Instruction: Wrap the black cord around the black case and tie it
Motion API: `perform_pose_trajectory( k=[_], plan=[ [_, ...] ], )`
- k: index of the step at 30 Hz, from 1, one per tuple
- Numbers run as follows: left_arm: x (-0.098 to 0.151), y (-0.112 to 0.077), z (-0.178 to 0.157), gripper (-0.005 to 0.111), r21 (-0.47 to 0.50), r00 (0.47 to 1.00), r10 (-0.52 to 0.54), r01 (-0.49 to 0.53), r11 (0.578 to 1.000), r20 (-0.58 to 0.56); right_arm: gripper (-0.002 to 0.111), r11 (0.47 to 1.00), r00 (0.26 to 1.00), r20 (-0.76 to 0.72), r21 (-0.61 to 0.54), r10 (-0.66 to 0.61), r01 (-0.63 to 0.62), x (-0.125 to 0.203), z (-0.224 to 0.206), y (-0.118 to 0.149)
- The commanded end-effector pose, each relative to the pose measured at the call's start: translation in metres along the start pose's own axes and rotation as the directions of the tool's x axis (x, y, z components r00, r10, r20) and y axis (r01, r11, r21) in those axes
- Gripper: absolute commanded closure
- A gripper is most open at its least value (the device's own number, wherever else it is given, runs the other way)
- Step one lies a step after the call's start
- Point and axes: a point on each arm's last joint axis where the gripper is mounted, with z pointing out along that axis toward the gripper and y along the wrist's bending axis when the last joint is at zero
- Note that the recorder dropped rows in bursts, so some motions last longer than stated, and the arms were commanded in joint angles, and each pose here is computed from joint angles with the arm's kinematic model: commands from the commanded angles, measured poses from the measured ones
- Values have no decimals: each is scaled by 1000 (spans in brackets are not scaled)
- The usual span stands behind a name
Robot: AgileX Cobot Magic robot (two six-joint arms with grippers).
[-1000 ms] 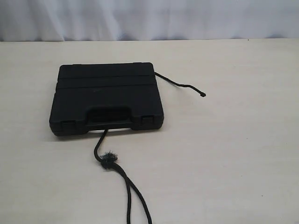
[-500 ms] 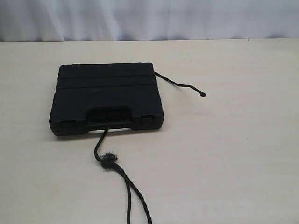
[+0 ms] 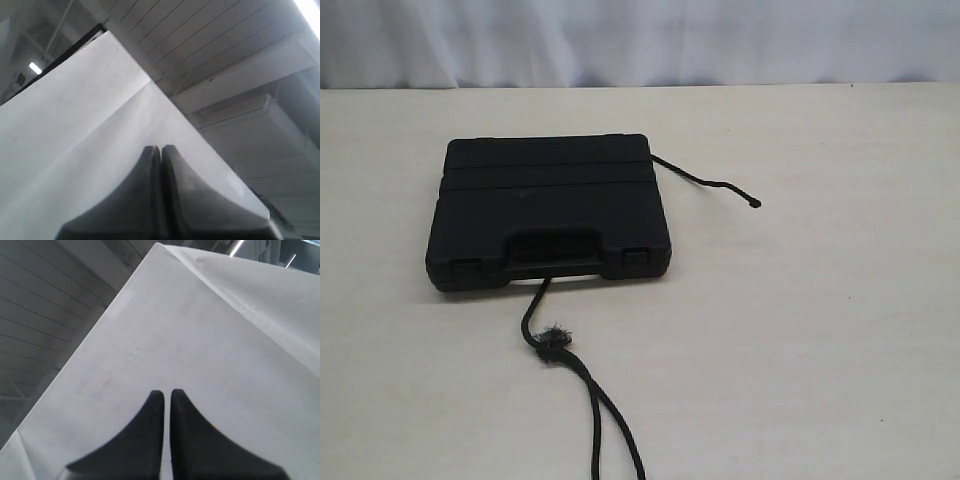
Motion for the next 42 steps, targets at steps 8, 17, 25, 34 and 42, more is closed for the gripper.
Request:
perform_pose_trajectory(
  k=[8,17,25,34,42],
  plan=[
    [59,-29,150,107,248,564,527,-497,832,-636,104,812,746,-337,-351,-575,467,42,68,50],
    [238,23,150,107,559,-723,489,171,811,-488,104,857,549,-661,-341,-511,387,98,100,17],
    [348,65,90,76,635,-681,705,460,620,-195,104,871,477,-742,-304,-470,386,116,102,-2],
    [387,90,75,57,744,-619,763,420,520,-184,104,871,478,-742,-305,-471,384,116,102,-2],
    [402,105,63,57,774,-613,780,430,464,-127,104,871,478,-742,-305,-471,384,116,102,-2]
  ],
)
